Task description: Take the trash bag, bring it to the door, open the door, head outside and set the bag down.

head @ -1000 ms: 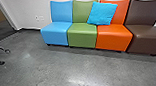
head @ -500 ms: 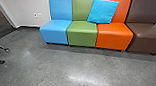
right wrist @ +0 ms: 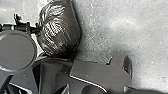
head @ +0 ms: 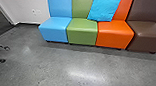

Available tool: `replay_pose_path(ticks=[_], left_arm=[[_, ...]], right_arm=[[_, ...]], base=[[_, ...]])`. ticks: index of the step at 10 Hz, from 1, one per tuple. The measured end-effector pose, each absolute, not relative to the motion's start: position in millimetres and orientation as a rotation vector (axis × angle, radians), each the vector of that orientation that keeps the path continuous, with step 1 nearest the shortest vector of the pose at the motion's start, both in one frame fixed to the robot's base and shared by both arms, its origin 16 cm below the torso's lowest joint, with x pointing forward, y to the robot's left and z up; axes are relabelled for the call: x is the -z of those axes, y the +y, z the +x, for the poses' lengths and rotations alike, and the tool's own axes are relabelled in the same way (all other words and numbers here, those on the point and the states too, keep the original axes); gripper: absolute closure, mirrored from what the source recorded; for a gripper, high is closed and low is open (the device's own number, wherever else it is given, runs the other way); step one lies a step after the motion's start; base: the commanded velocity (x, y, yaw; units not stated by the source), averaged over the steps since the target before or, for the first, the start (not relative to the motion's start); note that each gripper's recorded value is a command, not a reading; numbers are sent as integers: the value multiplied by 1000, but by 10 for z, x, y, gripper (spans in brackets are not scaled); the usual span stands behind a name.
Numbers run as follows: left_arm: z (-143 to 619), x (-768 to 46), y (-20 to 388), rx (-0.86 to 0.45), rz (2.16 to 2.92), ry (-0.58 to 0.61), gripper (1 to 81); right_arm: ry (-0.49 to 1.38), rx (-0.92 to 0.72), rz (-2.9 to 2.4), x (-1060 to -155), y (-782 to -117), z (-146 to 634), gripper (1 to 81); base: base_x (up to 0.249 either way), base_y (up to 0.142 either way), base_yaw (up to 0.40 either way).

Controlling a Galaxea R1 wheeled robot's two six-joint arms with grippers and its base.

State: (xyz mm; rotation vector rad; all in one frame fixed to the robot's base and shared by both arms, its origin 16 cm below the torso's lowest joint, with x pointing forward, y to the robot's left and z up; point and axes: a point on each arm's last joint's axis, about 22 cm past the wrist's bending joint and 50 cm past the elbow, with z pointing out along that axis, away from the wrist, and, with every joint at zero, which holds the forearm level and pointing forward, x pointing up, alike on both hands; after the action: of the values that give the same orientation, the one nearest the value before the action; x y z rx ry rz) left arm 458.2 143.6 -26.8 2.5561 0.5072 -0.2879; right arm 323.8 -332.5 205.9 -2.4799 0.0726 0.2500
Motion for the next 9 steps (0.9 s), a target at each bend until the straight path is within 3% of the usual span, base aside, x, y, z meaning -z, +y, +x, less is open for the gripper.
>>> replay_pose_path(ticks=[9], left_arm=[[5141, -1212, 1535, 103, 2562, 458, 811]], right_arm=[[20, -91, -2503, -3121, -3313, 3450, 10]], base=[[0, 0, 0]])
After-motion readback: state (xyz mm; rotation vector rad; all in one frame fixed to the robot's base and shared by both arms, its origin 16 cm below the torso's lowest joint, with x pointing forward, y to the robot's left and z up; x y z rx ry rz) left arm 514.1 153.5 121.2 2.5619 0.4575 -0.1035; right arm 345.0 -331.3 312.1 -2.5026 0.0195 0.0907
